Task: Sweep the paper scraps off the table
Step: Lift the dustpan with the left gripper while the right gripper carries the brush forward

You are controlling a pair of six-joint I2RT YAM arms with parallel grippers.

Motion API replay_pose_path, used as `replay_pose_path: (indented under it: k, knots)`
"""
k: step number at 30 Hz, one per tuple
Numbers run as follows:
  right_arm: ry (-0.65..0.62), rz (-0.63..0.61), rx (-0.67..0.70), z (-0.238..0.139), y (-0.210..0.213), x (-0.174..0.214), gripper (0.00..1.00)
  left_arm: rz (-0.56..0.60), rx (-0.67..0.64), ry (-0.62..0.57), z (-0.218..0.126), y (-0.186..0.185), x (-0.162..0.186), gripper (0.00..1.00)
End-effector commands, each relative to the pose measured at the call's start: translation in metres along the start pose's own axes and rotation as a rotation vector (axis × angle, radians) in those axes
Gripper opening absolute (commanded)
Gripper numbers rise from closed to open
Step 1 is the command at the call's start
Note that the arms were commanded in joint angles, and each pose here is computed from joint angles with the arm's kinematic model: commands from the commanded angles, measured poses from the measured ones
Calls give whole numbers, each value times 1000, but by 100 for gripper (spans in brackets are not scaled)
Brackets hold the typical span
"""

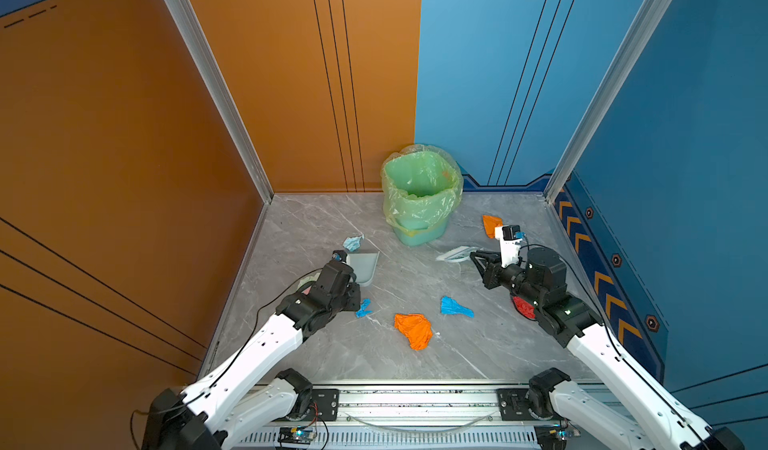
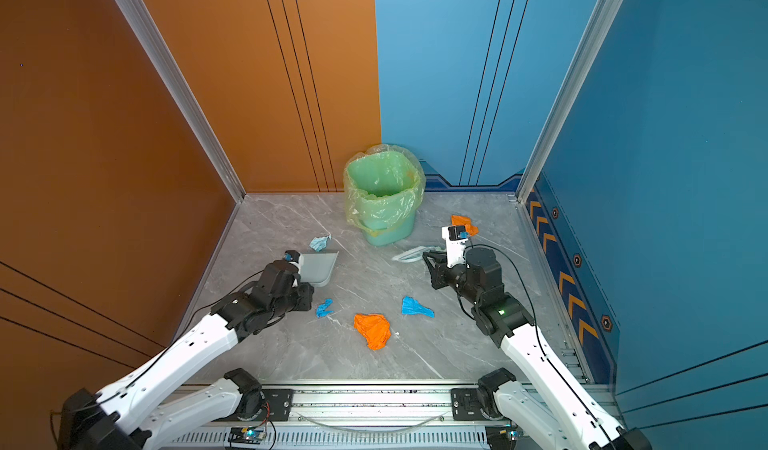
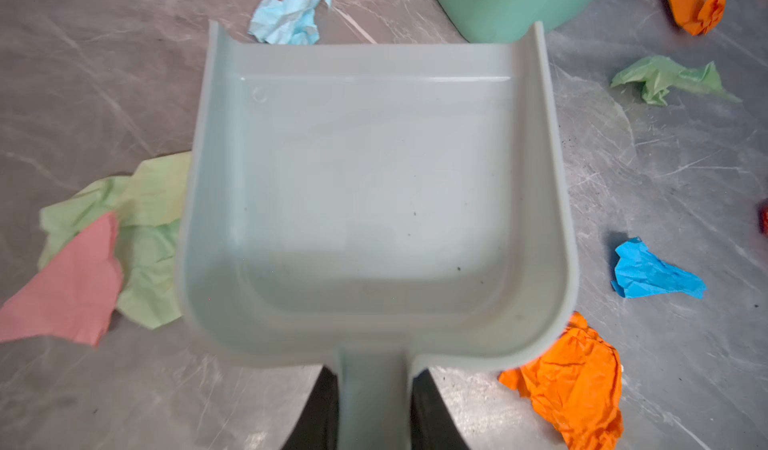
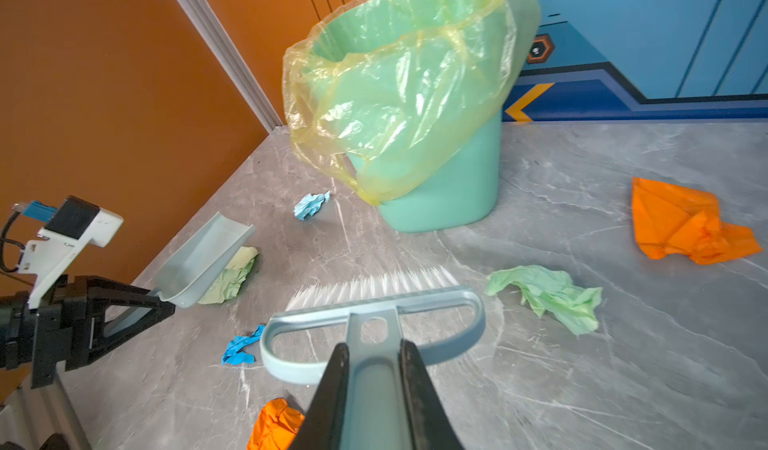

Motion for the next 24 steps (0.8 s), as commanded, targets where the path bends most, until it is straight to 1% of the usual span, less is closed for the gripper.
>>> replay_pose_path:
  k: [1,5,10,15,18,22,24]
  knots:
    - [-67,-70,-90,2,16,-21,0,-89,-131,-11,-17,28,13,5]
    - [-90,-106,-153,9,31,-23,0,-129,-186,-42,-34,44,17,6]
    - [-127,-168,-233,20,55,-27,0,-141,-288,-55,-48,57,16,7]
    - [-140,-243,-306,37,89,-26,0,-161,-284,-80,-55,59,8,8]
    - [-162,-284,-349,50,111,-25,0,-169,-308,-108,-59,65,0,8]
    - [-175,-308,-403,70,135,-22,0,-205,-297,-102,-61,69,-11,8]
    - [-190,-308,-424,82,145,-20,0,-209,-312,-110,-63,73,-16,8]
Point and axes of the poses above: each gripper's point midway between its finger pads, its own z axis out along the fingers, its own y axis along the line the jaws close on, x = y × z, the point moved 8 cm from there along -z, back along the fingers, and after that the axes turned 15 degrees about -z, right-handed, at the moved point
